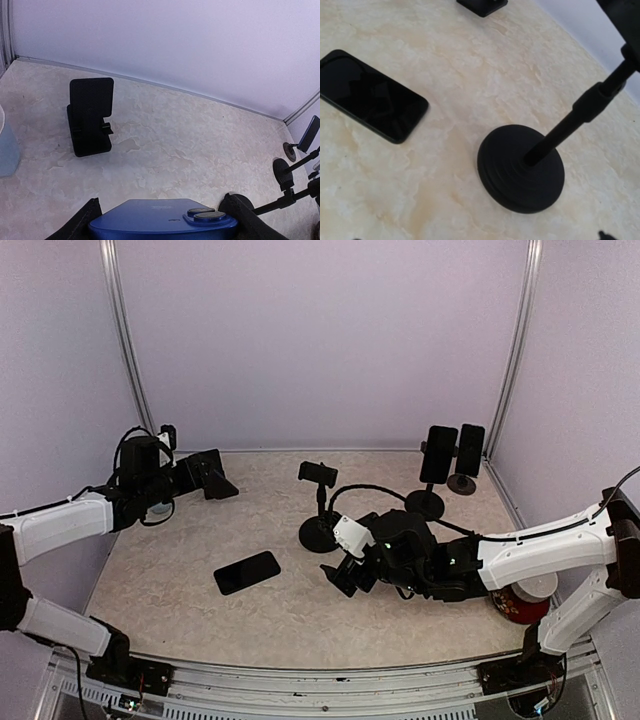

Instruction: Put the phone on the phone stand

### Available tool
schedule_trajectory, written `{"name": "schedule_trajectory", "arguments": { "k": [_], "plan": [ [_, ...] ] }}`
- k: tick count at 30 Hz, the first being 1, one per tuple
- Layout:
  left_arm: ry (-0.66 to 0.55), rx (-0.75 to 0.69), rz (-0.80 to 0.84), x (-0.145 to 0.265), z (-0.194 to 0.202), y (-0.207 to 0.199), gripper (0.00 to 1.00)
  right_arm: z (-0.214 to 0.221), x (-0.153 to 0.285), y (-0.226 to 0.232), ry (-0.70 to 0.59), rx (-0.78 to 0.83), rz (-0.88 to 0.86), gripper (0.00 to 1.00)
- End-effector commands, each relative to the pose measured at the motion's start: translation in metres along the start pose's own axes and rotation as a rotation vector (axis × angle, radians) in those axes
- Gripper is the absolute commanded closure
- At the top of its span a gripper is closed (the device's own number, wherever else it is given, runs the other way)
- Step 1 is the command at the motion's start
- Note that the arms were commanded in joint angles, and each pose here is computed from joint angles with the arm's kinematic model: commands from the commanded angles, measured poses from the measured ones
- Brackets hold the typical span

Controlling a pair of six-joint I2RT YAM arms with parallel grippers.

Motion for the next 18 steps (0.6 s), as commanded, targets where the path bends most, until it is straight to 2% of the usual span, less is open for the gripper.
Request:
{"name": "schedule_trajectory", "arguments": {
  "k": [1, 6, 18],
  "plan": [
    [-0.072, -0.007, -0.067, -0.005, -0.027, 0.003, 0.63, 0.000, 0.000, -0.004, -0.007, -0.021, 0.011, 0.00],
    [-0.093, 0.023, -0.122, -0.016, -0.034, 0.006, 0.67, 0.004, 0.000, -0.004, -0.004, -0.028, 0.009, 0.00],
    [-0.106, 0.055, -0.331, -0.044, -0.054, 0.014, 0.67, 0.011, 0.002, -0.008, -0.001, -0.035, 0.020, 0.00]
  ]
}}
Point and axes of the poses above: each gripper's point midway between its finger pads, its own x axis back along the fingers, its own y axis along the line the jaws close on, z = x × y, the point moved 10 cm from there along x, back along the fingers, and after that the axes turned 10 degrees about -x, right-handed, at the moved point
